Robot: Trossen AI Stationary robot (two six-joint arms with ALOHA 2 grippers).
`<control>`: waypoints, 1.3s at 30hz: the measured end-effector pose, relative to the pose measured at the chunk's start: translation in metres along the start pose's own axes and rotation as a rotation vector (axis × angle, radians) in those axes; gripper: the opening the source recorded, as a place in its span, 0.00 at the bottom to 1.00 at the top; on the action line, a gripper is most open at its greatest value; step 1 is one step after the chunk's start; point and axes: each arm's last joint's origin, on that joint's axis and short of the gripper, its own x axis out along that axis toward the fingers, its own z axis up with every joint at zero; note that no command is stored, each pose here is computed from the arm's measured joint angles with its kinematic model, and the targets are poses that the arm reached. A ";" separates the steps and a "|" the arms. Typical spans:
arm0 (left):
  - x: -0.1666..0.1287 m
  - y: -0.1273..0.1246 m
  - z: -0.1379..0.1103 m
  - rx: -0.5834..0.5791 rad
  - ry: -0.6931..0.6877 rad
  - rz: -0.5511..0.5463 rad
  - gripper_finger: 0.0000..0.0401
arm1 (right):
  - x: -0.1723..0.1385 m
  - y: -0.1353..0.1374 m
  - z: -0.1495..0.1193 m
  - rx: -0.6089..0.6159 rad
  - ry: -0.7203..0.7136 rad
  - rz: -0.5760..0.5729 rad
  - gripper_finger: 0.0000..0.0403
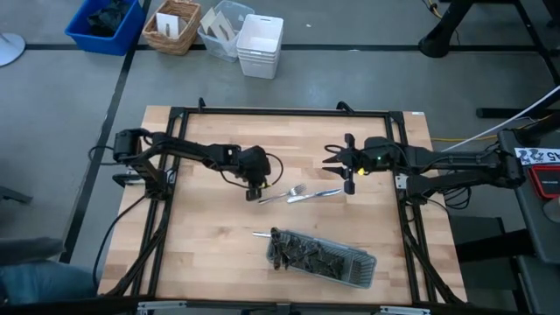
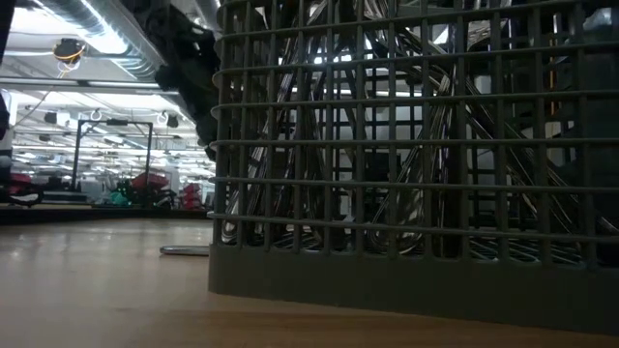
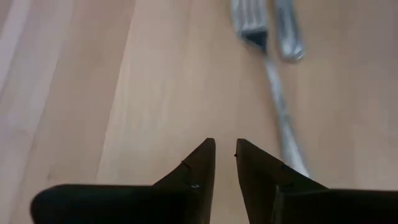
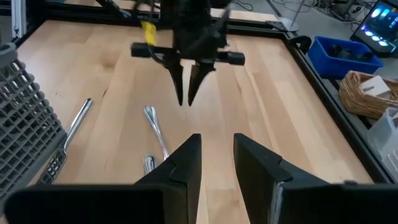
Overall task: Sort silverware
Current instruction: Put the fork into the gray silverware rack
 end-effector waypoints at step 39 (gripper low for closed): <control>0.033 -0.025 0.019 0.008 -0.249 -0.075 0.39 | 0.034 0.003 -0.038 -0.059 0.343 0.011 0.24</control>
